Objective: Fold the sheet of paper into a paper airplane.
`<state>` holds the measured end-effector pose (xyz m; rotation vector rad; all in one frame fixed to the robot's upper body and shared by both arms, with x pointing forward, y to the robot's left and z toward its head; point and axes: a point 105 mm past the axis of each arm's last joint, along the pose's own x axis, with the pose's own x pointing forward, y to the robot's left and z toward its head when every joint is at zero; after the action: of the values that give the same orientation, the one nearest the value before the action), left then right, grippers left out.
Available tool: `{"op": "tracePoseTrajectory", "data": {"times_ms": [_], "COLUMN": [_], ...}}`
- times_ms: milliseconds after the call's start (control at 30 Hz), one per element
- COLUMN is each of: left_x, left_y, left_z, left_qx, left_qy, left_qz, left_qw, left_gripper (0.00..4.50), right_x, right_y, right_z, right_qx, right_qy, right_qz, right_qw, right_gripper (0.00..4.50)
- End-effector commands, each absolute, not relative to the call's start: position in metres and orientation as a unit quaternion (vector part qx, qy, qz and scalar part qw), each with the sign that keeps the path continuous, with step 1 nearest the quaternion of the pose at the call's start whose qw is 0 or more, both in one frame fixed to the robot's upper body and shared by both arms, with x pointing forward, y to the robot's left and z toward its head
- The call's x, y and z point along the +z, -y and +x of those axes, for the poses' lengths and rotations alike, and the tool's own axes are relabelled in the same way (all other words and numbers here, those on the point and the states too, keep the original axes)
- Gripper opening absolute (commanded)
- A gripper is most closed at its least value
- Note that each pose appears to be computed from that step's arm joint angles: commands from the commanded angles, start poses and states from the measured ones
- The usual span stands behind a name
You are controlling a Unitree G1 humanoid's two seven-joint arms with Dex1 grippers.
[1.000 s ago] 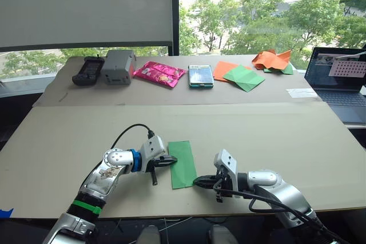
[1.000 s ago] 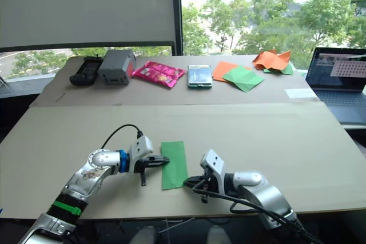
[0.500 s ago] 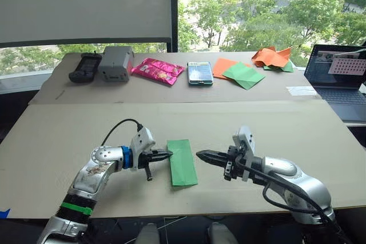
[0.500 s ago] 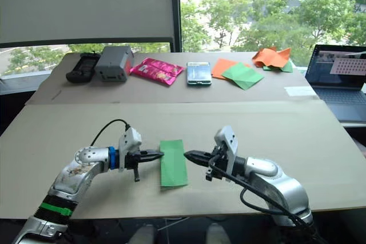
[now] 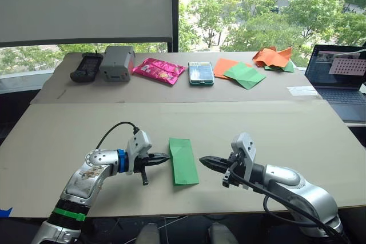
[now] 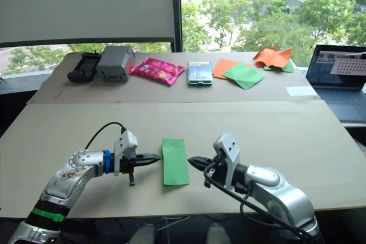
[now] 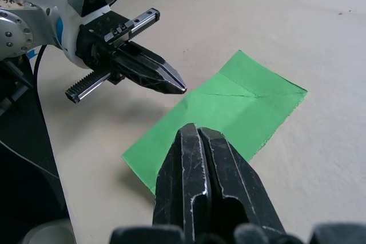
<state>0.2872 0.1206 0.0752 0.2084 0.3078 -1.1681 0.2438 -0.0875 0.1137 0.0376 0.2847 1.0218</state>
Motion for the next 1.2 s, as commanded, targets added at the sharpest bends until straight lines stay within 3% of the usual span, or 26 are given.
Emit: {"op": "tracePoseTrajectory", "data": {"times_ms": [33, 300, 567, 767, 933, 1200], "left_x": [0.09, 0.112, 0.09, 0.083, 0.084, 0.08], "left_y": [-0.105, -0.071, -0.044, -0.035, -0.04, -0.061], "left_z": [0.294, 0.301, 0.313, 0.315, 0.314, 0.307], "left_qx": [-0.562, -0.596, -0.605, -0.608, -0.607, -0.593], "left_qy": [-0.108, -0.066, -0.076, -0.076, -0.075, -0.091], "left_qz": [0.109, 0.094, 0.099, 0.1, 0.103, 0.116], "left_qw": [0.813, 0.795, 0.786, 0.784, 0.784, 0.792], "left_gripper": [0.0, 0.0, 0.0, 0.0, 0.0, 0.0], "right_x": [0.127, 0.146, 0.167, 0.149, 0.12, 0.093], "right_y": [0.088, 0.09, 0.08, 0.059, 0.076, 0.09], "right_z": [0.24, 0.238, 0.256, 0.265, 0.282, 0.286], "right_qx": [0.489, 0.494, 0.492, 0.49, 0.434, 0.406], "right_qy": [-0.104, -0.078, -0.043, -0.071, -0.124, -0.164], "right_qz": [0.004, 0.017, 0.014, -0.021, -0.057, -0.076], "right_qw": [0.866, 0.866, 0.869, 0.869, 0.89, 0.896], "right_gripper": [0.04, 0.04, 0.04, 0.04, 0.04, 0.04]}}
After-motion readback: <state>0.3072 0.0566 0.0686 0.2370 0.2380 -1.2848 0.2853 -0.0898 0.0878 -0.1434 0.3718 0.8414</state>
